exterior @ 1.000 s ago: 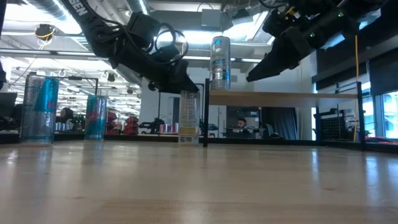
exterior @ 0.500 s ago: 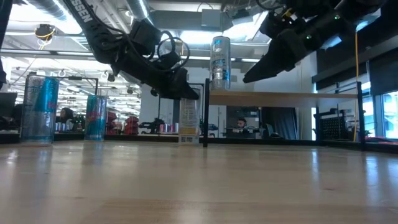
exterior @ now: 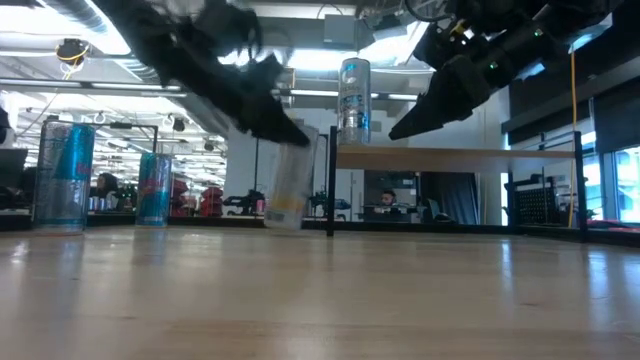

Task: Place canned beverage on shelf
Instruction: Put the top white yellow soda can on the shelf

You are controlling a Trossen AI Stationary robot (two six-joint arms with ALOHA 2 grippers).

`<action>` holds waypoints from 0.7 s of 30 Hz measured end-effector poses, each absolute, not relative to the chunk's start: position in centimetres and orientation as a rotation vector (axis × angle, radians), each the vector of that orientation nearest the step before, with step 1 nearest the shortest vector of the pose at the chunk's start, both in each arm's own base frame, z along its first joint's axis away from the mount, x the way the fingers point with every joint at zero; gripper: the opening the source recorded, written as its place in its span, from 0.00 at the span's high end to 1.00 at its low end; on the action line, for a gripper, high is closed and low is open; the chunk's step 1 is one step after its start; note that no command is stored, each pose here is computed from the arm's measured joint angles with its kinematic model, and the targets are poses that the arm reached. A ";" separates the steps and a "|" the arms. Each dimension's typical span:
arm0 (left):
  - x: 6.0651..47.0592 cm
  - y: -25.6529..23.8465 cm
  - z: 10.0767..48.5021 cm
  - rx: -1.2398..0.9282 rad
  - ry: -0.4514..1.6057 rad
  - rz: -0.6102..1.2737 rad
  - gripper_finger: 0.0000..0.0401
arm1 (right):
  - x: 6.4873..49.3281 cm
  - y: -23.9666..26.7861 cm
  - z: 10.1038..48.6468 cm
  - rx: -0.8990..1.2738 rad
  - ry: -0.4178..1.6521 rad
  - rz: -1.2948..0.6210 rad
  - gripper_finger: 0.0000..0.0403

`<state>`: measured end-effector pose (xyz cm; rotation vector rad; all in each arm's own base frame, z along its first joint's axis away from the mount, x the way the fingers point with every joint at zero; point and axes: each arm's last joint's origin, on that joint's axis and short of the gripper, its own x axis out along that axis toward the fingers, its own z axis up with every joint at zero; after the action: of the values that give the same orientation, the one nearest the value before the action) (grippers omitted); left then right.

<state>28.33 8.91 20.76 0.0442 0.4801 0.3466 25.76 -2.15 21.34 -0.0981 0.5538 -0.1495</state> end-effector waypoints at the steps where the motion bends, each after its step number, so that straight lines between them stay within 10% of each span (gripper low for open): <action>1: 28.2 8.1 21.2 0.053 0.477 0.292 0.51 | 25.8 -2.1 21.4 -0.094 0.549 -0.135 0.13; 10: 29.8 1.0 22.1 0.164 0.276 -0.424 0.51 | 26.2 -1.4 22.1 -0.066 0.449 0.101 0.13; 21: 33.9 -1.2 18.1 0.135 0.261 -0.715 0.51 | 26.2 -1.2 22.2 -0.087 0.427 0.200 0.13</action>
<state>33.86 -1.20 18.12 0.1348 0.2614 -0.7146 26.22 -1.18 22.19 -0.0870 0.4271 0.2000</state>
